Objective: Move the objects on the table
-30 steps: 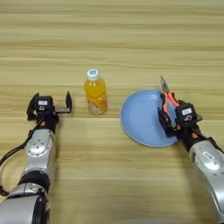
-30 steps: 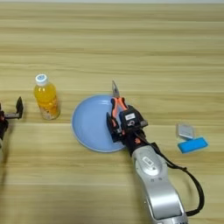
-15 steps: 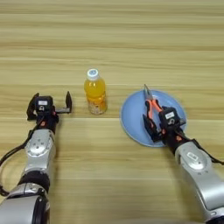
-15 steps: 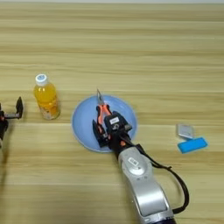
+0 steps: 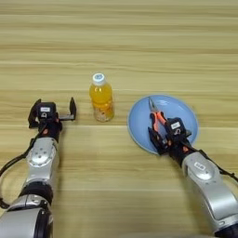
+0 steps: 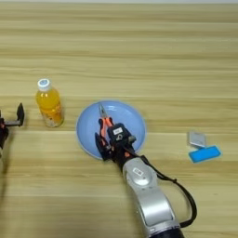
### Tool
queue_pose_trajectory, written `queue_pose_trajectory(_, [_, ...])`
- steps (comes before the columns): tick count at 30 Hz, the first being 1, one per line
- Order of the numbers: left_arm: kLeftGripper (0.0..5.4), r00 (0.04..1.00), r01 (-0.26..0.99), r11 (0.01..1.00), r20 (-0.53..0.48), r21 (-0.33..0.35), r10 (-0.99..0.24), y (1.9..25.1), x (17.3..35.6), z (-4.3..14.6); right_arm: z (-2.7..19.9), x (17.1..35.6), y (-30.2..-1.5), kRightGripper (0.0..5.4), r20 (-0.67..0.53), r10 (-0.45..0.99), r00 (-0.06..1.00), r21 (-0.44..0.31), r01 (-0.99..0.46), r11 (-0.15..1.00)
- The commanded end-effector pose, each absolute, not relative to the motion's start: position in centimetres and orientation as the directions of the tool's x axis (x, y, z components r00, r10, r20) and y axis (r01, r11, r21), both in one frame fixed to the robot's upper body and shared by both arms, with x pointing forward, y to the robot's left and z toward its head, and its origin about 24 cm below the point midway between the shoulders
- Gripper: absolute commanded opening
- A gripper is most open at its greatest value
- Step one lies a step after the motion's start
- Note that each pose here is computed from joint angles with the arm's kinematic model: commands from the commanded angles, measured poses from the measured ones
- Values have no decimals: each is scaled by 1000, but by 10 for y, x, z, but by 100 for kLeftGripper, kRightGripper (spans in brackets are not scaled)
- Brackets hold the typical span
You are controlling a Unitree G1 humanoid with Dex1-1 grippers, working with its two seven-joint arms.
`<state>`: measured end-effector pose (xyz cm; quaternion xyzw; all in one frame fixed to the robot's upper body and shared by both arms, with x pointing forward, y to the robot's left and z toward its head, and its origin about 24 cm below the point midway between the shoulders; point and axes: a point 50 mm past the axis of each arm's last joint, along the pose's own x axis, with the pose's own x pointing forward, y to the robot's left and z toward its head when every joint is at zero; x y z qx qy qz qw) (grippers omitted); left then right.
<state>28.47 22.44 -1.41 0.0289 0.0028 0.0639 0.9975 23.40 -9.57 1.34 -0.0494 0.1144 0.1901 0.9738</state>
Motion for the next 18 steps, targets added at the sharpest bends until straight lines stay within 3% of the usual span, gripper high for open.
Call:
queue_pose_trajectory(1, [540, 991, -134, 989, 4, 66, 134, 228, 284, -13, 16, 238, -94, 347, -223, 370, 902, -61, -392, 918])
queue_pose_trajectory(3, [540, 991, -134, 989, 4, 66, 134, 228, 284, -13, 16, 237, -94, 347, -221, 374, 901, -63, -396, 916])
queue_pose_trajectory(4, [540, 991, -134, 989, 4, 66, 134, 228, 284, -13, 16, 237, -94, 376, -221, 372, 901, -65, -395, 917])
queue_pose_trajectory(18, [540, 991, -134, 989, 4, 67, 134, 228, 284, -13, 19, 238, -94, 526, -201, 368, 908, -71, -388, 919])
